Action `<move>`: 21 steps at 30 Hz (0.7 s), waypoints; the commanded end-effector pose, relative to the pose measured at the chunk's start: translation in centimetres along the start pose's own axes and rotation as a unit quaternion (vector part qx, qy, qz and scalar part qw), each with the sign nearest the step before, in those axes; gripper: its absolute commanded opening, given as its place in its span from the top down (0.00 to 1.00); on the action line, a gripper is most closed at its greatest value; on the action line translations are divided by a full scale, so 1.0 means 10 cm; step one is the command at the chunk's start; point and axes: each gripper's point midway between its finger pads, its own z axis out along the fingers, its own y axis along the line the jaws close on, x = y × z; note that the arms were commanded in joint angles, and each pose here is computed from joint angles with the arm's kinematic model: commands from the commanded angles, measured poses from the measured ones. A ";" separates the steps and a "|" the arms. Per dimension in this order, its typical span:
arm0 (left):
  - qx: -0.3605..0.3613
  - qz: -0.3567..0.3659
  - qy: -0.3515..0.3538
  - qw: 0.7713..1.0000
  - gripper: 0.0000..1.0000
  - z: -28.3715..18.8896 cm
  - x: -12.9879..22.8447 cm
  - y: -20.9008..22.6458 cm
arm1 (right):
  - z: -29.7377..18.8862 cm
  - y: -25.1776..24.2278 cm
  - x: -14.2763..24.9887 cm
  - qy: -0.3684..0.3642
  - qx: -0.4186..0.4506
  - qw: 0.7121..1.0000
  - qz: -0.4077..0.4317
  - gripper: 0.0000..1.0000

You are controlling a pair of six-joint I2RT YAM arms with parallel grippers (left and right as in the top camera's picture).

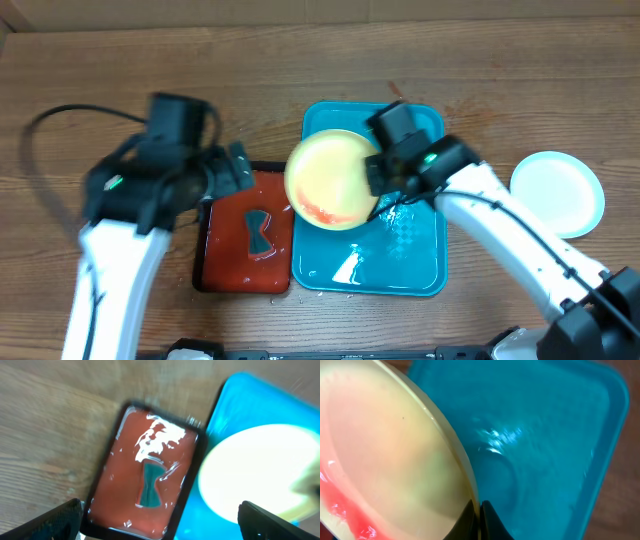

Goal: Clean dirty plates on tray and stack at the side
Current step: 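Lift the yellow plate with the right gripper and tilt it over the red tray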

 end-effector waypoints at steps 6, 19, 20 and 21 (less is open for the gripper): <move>0.049 -0.008 -0.105 0.993 0.00 -0.77 -0.09 0.07 | -0.34 0.72 -0.36 -0.173 0.079 0.978 -0.088 0.96; 0.023 0.004 -0.122 0.992 0.00 -0.90 -0.01 0.23 | -0.75 0.80 -0.46 -0.296 0.238 0.920 -0.097 0.96; 0.020 0.005 -0.117 0.993 0.00 -0.89 0.01 0.24 | -0.80 0.82 -0.45 -0.304 0.248 0.915 -0.098 0.96; 0.020 0.005 -0.115 0.993 0.00 -0.88 0.02 0.25 | -0.84 0.84 -0.44 -0.310 0.254 0.911 -0.100 0.96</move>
